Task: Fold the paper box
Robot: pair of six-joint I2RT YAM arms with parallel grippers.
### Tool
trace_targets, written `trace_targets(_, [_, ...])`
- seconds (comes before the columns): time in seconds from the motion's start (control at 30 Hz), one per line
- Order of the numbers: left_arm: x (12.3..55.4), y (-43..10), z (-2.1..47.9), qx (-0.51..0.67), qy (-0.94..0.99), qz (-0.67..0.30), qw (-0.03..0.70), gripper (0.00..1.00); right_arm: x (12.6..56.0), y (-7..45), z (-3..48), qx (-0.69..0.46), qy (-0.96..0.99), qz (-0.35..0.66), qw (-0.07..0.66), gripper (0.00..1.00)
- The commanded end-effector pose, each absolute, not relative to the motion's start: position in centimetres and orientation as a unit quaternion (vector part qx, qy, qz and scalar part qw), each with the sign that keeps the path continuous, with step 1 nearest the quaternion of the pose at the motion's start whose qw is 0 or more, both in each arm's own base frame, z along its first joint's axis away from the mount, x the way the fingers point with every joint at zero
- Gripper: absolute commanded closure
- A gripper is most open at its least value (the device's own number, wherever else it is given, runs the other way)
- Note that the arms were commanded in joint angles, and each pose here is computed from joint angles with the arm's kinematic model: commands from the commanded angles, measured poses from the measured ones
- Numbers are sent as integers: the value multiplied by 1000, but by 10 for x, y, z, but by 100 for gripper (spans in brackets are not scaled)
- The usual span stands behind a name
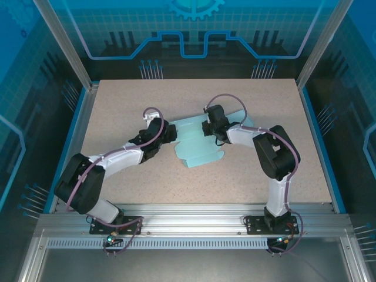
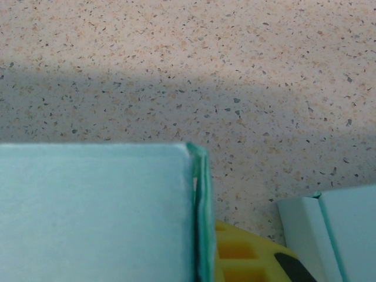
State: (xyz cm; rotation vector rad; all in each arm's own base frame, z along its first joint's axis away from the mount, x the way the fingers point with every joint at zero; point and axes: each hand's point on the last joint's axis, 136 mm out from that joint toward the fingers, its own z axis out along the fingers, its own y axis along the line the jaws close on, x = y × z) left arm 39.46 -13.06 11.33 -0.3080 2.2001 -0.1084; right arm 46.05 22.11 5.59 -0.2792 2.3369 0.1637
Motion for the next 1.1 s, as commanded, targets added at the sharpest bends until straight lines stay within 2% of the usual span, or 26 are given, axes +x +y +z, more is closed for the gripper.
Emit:
trace_targets(0.0, [409, -128, 120, -151, 876, -52, 455, 1, 446, 219, 26, -114, 934, 57, 334, 100])
trace_targets(0.5, [431, -130, 100, -166, 880, -37, 443, 1, 443, 220, 18, -112, 937, 59, 327, 100])
trace_targets(0.8, [455, -152, 94, -173, 870, -84, 454, 1, 441, 226, 17, -122, 936, 63, 325, 100])
trace_targets(1.07, [442, -145, 86, -197, 864, -91, 454, 1, 441, 226, 16, -121, 937, 56, 322, 100])
